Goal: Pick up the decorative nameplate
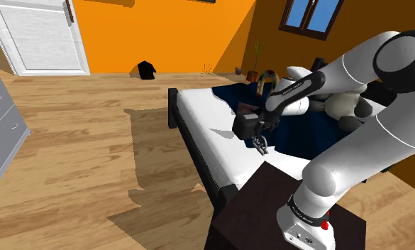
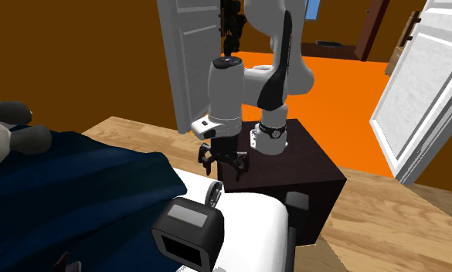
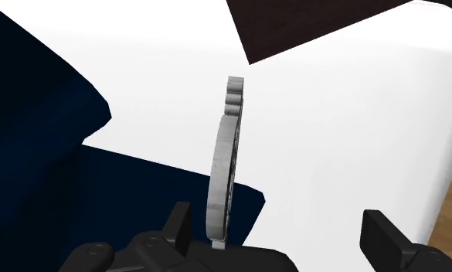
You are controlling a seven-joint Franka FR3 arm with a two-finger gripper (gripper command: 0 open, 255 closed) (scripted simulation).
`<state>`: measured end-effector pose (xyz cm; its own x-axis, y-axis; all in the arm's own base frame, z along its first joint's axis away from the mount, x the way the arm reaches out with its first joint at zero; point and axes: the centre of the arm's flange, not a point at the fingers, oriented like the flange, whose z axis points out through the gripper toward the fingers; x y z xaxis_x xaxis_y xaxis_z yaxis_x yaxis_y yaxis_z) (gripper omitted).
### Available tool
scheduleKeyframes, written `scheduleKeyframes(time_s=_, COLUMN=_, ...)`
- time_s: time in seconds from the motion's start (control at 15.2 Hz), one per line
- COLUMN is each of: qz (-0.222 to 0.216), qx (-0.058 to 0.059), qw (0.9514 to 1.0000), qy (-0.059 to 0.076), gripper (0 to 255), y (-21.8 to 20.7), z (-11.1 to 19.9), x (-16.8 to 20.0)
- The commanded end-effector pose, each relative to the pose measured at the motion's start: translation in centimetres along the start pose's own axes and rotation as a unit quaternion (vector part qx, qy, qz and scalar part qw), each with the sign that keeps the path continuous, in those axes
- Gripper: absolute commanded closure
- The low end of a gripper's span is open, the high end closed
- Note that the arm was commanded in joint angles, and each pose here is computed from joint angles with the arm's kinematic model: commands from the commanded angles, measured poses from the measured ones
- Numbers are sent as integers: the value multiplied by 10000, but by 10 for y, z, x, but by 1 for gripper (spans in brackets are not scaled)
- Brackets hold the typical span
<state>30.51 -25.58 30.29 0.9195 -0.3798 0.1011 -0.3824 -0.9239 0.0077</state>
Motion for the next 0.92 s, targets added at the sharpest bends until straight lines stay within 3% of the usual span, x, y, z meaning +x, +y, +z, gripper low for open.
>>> scheduleKeyframes(time_s=0.0, qz=230, qx=24, qw=9997, qy=70, gripper=0, y=18, z=17, x=1)
scheduleKeyframes(time_s=0.13, qz=425, qx=53, qw=9990, qy=121, gripper=0, y=34, z=34, x=1)
scheduleKeyframes(time_s=0.73, qz=425, qx=53, qw=9990, qy=121, gripper=0, y=34, z=74, x=-3)
scheduleKeyframes(time_s=0.79, qz=425, qx=53, qw=9990, qy=121, gripper=255, y=35, z=75, x=-3)
scheduleKeyframes(time_s=0.86, qz=425, qx=53, qw=9990, qy=121, gripper=255, y=35, z=74, x=-3)
